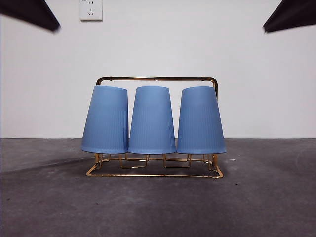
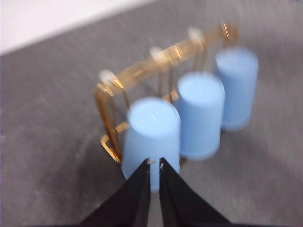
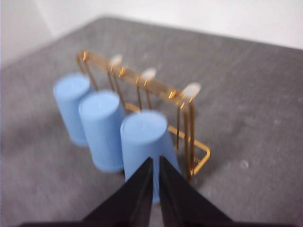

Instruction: The left arm pick up the left cup on cup holder and place it on desk, then the right arm insert the right cup into the first cup, and then the left arm insert the mid cup into the first cup

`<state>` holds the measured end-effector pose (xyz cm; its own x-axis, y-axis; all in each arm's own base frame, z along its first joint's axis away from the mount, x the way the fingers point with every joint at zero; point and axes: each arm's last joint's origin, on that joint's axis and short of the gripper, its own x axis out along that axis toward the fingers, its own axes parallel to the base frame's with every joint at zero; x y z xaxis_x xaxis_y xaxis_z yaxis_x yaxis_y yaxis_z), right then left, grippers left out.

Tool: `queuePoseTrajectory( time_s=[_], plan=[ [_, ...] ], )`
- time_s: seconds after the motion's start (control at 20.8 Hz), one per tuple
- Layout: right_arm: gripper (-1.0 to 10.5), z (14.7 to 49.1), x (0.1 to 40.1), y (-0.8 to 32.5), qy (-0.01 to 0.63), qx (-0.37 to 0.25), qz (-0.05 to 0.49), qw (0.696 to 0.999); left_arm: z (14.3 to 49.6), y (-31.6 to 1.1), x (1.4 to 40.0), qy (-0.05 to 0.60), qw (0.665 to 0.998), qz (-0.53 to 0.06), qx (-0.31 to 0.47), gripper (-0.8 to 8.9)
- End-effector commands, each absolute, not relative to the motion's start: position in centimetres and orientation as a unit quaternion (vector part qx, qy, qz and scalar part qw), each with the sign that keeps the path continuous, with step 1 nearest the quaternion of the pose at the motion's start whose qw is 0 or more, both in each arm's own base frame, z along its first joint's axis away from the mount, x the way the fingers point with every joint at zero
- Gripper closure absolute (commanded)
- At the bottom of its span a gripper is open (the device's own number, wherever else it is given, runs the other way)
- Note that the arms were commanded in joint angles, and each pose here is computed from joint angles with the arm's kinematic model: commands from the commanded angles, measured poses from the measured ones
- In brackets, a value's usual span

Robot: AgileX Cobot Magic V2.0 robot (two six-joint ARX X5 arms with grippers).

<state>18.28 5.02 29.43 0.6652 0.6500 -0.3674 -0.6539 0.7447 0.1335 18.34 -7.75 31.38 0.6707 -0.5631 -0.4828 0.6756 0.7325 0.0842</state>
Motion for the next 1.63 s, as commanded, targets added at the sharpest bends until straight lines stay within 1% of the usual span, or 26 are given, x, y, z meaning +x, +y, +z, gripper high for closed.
queuePoseTrajectory(
  time_s=[0.05, 0.1, 0.14, 0.24, 0.34, 0.38, 0.62, 0.82, 0.96, 1.1, 1.15, 1.2, 1.3, 1.49, 1.63],
  plan=[
    [8.1, 29.3, 18.2, 6.2, 0.194, -0.085, 0.364, 0.907, 31.2, -9.0, 18.4, 0.195, 0.883, -0.376, 0.202, 7.82],
    [7.7, 29.2, 18.1, 6.4, 0.196, -0.1, 0.362, 0.906, 31.2, -9.2, 18.3, 0.194, 0.879, -0.383, 0.207, 7.71],
    [7.2, 29.1, 18.0, 6.8, 0.197, -0.115, 0.359, 0.905, 31.2, -9.5, 18.3, 0.191, 0.875, -0.39, 0.214, 7.31],
    [6.5, 29.1, 17.7, 7.3, 0.198, -0.136, 0.356, 0.903, 31.1, -9.8, 18.1, 0.186, 0.869, -0.399, 0.224, 6.16],
    [6.1, 29.0, 17.6, 7.7, 0.2, -0.15, 0.354, 0.901, 31.1, -10.0, 18.0, 0.185, 0.867, -0.401, 0.23, 5.35],
    [6.1, 28.9, 17.5, 7.9, 0.201, -0.158, 0.354, 0.899, 31.1, -10.0, 18.0, 0.187, 0.869, -0.394, 0.233, 5.26],
    [6.1, 28.9, 17.4, 8.3, 0.203, -0.167, 0.34, 0.903, 31.0, -9.9, 17.9, 0.196, 0.871, -0.385, 0.234, 5.27],
    [6.1, 28.5, 18.8, 8.9, 0.2, -0.13, 0.336, 0.911, 31.0, -9.9, 17.9, 0.203, 0.873, -0.383, 0.223, 5.27],
    [6.1, 28.1, 20.6, 9.8, 0.186, -0.091, 0.356, 0.911, 31.0, -9.9, 17.9, 0.203, 0.873, -0.383, 0.223, 5.27],
    [6.1, 27.6, 22.2, 10.6, 0.164, -0.066, 0.362, 0.915, 30.9, -9.9, 17.9, 0.206, 0.873, -0.382, 0.223, 5.27],
    [6.0, 27.4, 22.7, 10.8, 0.159, -0.057, 0.367, 0.915, 30.9, -9.9, 17.9, 0.208, 0.872, -0.382, 0.223, 5.27],
    [5.6, 27.2, 23.0, 11.0, 0.157, -0.05, 0.37, 0.914, 30.8, -9.8, 17.9, 0.211, 0.871, -0.382, 0.223, 5.27],
    [5.1, 26.5, 23.8, 11.4, 0.163, -0.043, 0.371, 0.913, 30.7, -9.8, 17.8, 0.216, 0.87, -0.383, 0.224, 5.28],
    [5.1, 25.2, 24.8, 12.0, 0.182, -0.03, 0.388, 0.903, 30.7, -9.7, 17.9, 0.216, 0.871, -0.38, 0.223, 5.28],
    [5.1, 24.5, 25.3, 12.2, 0.188, -0.028, 0.39, 0.901, 30.6, -9.6, 18.1, 0.22, 0.872, -0.376, 0.222, 5.28]
  ],
)
